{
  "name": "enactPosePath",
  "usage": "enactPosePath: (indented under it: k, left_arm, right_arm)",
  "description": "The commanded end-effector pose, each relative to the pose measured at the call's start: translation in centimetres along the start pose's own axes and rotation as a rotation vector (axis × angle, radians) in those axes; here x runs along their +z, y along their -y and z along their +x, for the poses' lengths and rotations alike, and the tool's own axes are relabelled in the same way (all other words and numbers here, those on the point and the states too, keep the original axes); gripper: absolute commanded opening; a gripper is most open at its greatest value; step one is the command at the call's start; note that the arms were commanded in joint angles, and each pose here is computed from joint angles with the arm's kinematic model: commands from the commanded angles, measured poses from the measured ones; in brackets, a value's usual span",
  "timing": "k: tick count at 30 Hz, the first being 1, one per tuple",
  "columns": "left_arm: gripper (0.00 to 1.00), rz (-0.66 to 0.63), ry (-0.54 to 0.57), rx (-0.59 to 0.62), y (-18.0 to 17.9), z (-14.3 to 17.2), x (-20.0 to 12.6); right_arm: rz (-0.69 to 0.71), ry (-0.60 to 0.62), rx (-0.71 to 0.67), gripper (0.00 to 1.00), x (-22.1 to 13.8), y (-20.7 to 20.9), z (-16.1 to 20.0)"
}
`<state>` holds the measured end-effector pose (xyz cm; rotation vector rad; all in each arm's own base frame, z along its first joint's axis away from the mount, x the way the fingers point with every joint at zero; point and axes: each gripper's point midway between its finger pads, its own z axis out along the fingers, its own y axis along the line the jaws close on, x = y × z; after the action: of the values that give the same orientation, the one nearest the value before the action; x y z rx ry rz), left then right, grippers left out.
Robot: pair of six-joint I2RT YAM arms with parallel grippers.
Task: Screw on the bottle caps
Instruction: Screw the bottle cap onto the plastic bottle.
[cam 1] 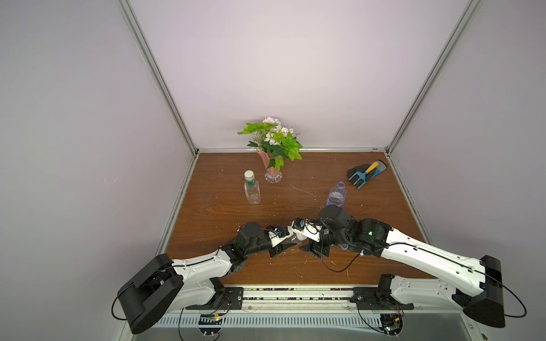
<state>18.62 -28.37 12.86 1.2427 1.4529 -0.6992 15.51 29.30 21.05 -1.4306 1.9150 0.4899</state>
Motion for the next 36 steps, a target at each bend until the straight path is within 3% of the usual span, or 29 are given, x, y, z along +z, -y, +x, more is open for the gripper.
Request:
enactPosePath:
  k: [1, 8, 13, 16, 30, 36]
  left_arm:
    - [0.15, 0.01, 0.046, 0.012, 0.3, -0.7, 0.0]
    - [0.15, -0.016, 0.045, -0.009, -0.2, -0.5, 0.1]
    - [0.15, -0.055, 0.077, -0.027, -0.7, -1.0, -0.3]
    - [0.15, -0.075, 0.091, -0.032, -1.0, -1.3, -0.5]
    - [0.16, -0.085, 0.094, -0.044, -1.5, -1.7, 0.0]
    - [0.16, -0.082, 0.09, -0.048, -1.5, -1.5, 0.1]
  right_arm:
    - [0.13, 0.187, 0.177, 0.71, -3.3, 2.6, -4.0]
    - [0.164, 0.407, 0.548, 0.74, -5.5, 3.9, -4.2]
    - [0.127, 0.413, 0.864, 0.76, -3.0, 4.0, -2.0]
    - [0.107, 0.394, 0.951, 0.76, -1.7, 3.5, -1.6]
    - [0.153, 0.351, 1.03, 0.72, 1.4, 3.0, -0.7]
    - [0.165, 0.305, 1.026, 0.61, 3.4, 2.6, -0.3]
